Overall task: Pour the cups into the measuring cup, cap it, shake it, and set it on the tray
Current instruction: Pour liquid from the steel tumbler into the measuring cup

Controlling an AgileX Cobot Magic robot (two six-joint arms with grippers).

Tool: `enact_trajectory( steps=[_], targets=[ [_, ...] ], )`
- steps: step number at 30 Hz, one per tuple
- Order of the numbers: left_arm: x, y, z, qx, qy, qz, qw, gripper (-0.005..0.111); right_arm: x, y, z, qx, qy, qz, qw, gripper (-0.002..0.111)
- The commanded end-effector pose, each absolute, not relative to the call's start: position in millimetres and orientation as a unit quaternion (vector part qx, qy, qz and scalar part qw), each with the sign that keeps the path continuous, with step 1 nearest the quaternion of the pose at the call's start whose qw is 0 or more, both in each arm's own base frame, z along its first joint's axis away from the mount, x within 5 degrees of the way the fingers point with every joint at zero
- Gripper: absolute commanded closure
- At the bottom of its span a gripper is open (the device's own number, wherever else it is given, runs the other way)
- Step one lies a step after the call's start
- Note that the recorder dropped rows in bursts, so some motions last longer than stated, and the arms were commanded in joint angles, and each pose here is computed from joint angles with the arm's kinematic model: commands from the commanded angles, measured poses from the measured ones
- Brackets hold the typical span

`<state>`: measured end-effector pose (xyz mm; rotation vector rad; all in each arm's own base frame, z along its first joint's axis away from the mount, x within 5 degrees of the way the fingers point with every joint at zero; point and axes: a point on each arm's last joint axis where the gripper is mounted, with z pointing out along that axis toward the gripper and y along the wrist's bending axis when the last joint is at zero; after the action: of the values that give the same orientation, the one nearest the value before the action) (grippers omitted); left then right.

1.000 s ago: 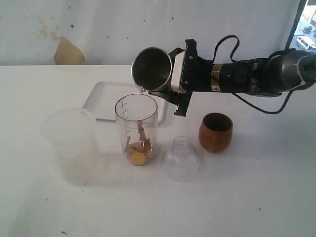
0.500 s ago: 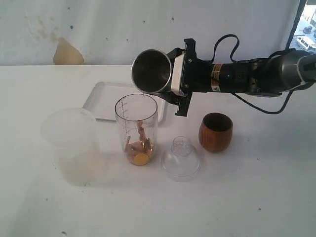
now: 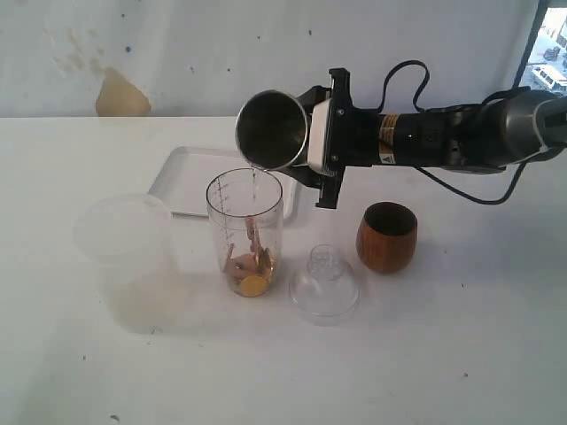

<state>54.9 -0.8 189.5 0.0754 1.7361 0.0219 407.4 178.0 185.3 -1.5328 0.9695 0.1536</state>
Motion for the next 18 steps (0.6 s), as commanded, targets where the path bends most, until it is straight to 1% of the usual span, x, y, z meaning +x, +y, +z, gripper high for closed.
enact_trajectory(
  steps=[1,18],
  targets=[
    [55.2,-1.0,190.1,0.029,0.763,0.006,0.646,0.003,405.6,178.7,208.8,-0.651,0.394,0.062,0.645,0.108],
    [55.2,-1.0,190.1,0.029,0.763,0.006,0.646,0.003,403.8,178.4,215.2,-0.656,0.385,0.055,0.647,0.108]
  ],
)
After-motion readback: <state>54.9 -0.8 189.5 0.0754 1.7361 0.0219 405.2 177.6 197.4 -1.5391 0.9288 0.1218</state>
